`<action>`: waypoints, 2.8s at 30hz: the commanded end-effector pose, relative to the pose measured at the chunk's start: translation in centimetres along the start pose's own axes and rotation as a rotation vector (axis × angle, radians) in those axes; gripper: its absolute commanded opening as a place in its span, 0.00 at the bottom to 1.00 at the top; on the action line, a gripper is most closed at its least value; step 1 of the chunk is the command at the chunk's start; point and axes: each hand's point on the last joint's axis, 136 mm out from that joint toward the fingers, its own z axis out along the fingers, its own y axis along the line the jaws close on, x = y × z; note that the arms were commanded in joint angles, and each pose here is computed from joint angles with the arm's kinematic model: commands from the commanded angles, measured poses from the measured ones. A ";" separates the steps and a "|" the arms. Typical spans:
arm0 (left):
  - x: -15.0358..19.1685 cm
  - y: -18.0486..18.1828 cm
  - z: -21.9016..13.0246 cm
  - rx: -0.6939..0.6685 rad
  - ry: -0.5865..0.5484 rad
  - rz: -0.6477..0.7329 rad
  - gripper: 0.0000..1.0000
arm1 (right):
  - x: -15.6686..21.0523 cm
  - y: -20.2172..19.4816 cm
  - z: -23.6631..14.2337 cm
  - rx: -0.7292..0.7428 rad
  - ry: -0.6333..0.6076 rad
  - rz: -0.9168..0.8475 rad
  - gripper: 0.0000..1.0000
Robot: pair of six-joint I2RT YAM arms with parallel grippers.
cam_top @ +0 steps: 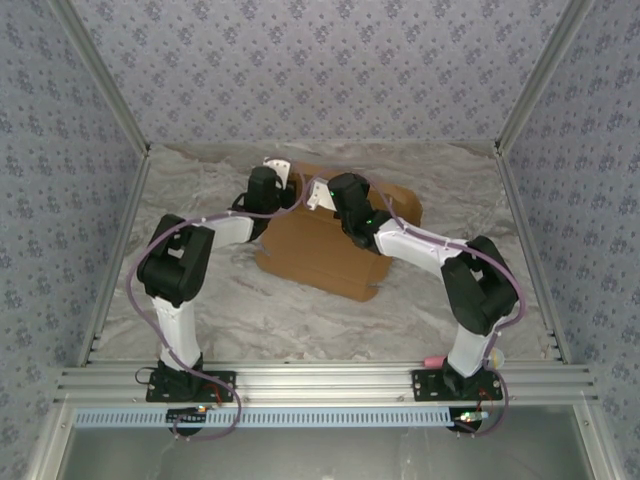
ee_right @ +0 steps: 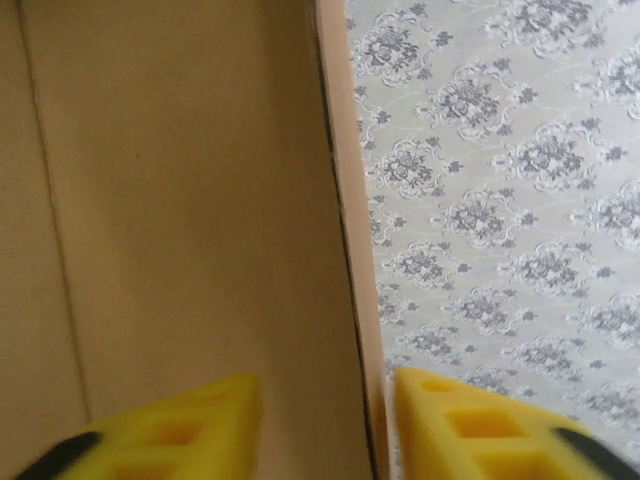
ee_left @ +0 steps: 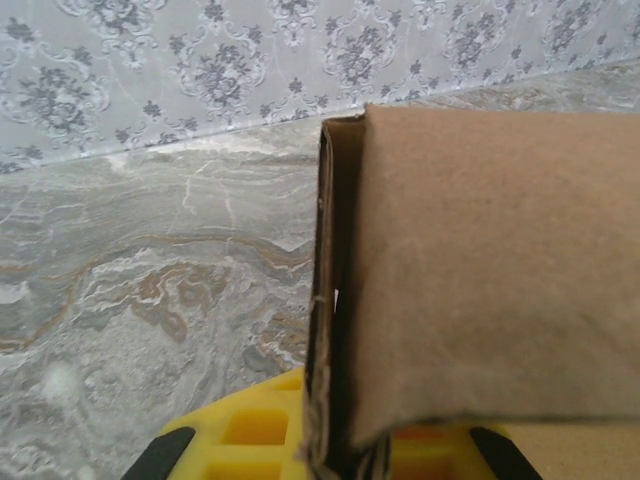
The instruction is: Fold the paper box
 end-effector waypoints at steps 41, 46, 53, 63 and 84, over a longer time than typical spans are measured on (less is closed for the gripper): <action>-1.2 3.5 -4.2 -0.187 -0.013 -0.047 0.00 | 5.1 -0.9 0.1 -0.646 0.171 1.553 0.65; -1.0 3.4 -4.0 -0.183 -0.012 -0.045 0.00 | 4.8 -1.0 0.7 -0.676 0.105 1.661 0.63; -0.7 3.3 -4.1 -0.174 -0.007 -0.042 0.00 | 3.6 -1.7 1.2 -0.716 -0.023 1.745 0.60; -0.6 3.1 -4.3 -0.163 -0.006 -0.048 0.00 | 3.3 -1.9 0.5 -0.761 -0.195 1.755 0.56; -0.9 3.3 -4.9 -0.178 0.026 -0.075 0.00 | 8.8 -0.1 -3.3 -0.589 -0.050 1.593 0.67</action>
